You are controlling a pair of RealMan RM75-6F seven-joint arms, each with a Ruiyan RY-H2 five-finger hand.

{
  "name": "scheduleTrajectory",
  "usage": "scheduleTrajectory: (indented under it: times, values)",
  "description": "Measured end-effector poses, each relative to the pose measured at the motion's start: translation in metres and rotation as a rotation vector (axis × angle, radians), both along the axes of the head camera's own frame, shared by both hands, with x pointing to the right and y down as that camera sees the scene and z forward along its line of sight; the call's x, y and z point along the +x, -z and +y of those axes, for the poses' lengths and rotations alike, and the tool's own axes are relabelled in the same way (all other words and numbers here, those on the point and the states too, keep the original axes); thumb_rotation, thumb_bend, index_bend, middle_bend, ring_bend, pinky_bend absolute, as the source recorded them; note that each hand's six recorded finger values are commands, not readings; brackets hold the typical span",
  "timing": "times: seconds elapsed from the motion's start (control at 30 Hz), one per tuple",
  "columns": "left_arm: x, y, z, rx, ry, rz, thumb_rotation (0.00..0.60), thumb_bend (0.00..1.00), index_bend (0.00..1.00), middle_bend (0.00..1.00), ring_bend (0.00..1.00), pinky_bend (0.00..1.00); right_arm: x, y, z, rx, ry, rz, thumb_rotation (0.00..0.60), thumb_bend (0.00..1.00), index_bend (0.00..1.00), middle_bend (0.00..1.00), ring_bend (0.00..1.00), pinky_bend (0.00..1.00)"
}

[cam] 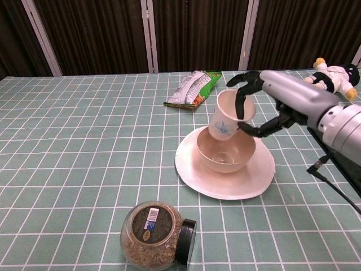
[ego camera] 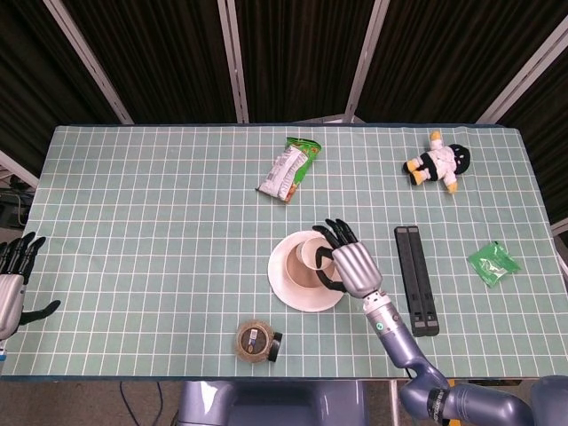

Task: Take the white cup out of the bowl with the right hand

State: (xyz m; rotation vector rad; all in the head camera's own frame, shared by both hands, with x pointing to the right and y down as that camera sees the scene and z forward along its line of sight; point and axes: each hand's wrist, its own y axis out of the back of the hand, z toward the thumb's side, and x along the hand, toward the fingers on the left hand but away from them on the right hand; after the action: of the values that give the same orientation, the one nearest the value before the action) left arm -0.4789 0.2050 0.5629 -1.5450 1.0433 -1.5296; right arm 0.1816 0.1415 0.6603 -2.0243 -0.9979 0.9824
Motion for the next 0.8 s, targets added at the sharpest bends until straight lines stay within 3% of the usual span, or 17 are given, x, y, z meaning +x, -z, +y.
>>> scheduleTrajectory:
  times: [0.2, 0.37, 0.6, 0.8]
  values:
    - [0.001, 0.001, 0.000, 0.004, -0.003, 0.001, 0.600, 0.00, 0.00, 0.00, 0.00, 0.00, 0.037, 0.029, -0.024, 0.070, -0.081, 0.037, 0.600, 0.34, 0.62, 0.12, 0.00, 0.00]
    - [0.003, 0.001, 0.000, 0.004, -0.008, -0.002, 0.600, 0.00, 0.00, 0.00, 0.00, 0.00, 0.067, 0.032, -0.031, 0.066, -0.141, 0.104, 0.600, 0.34, 0.63, 0.12, 0.00, 0.00]
    - [0.006, -0.002, 0.002, -0.004, -0.021, -0.020, 0.600, 0.00, 0.00, 0.00, 0.00, 0.00, 0.098, -0.001, -0.022, -0.039, -0.176, 0.213, 0.600, 0.34, 0.63, 0.12, 0.00, 0.00]
    - [0.003, -0.002, 0.001, -0.007, -0.011, -0.022, 0.600, 0.00, 0.00, 0.00, 0.00, 0.00, 0.103, -0.027, -0.014, -0.109, -0.178, 0.280, 0.600, 0.34, 0.63, 0.12, 0.00, 0.00]
